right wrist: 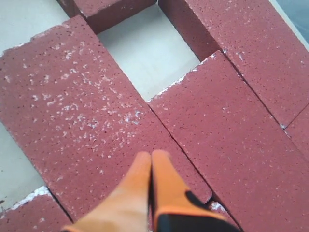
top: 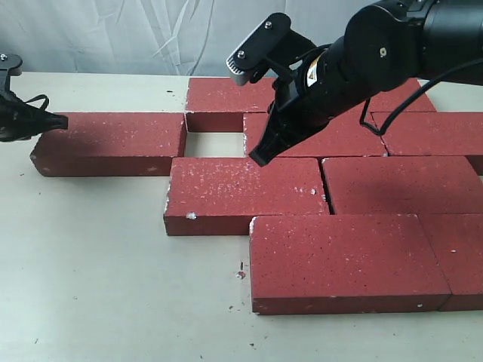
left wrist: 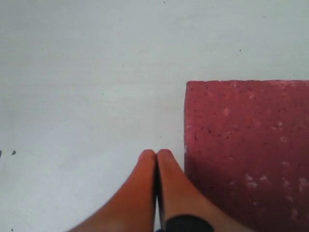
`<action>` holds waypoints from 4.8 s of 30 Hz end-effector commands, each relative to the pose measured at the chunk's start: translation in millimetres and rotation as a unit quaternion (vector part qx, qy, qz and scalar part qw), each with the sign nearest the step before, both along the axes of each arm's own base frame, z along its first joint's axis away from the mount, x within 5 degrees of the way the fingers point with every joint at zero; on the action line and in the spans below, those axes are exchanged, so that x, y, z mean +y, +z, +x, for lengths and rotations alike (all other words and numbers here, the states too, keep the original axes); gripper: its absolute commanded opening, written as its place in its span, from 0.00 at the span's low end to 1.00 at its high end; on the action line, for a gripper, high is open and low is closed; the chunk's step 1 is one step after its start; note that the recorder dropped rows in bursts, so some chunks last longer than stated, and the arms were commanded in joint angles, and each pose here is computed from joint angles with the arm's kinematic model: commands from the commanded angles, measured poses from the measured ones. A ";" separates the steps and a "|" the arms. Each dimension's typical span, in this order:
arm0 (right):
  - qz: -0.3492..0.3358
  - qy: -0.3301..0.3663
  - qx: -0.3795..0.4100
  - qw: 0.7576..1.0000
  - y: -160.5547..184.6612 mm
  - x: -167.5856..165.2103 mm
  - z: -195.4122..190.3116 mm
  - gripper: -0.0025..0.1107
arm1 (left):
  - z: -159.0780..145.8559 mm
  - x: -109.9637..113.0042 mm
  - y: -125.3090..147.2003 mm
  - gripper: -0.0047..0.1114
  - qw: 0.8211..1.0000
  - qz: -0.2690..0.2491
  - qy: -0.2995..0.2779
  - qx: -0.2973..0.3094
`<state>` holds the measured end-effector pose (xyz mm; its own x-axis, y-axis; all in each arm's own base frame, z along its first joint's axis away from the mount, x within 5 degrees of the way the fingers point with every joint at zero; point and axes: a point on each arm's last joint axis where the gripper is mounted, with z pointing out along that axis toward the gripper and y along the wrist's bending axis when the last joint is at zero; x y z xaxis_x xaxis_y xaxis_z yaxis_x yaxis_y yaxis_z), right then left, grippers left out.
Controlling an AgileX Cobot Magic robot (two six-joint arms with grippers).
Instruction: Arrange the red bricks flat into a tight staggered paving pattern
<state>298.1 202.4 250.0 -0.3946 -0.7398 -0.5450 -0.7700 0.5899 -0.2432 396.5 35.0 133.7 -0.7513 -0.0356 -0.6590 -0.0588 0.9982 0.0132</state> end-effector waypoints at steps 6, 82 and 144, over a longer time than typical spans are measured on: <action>0.004 -0.002 -0.007 1.000 0.0 -1.3 2.3 0.01 | -1.1 -13.4 -2.5 0.04 0.999 -0.009 -0.020 0.033; 0.006 -0.002 -0.010 1.000 0.4 -1.0 2.7 0.01 | 8.2 -86.7 -2.7 0.04 0.991 0.006 -0.129 0.047; -0.016 -0.107 0.009 0.994 -2.5 -58.7 29.6 0.01 | -64.6 -195.8 20.9 0.04 0.891 0.017 -0.410 0.195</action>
<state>326.2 145.3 247.9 -0.5538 -0.6622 -0.5049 -0.6400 0.7263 -0.2506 330.0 -158.3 151.7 -0.6867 0.6482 -0.3291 0.7107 0.6937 -0.1167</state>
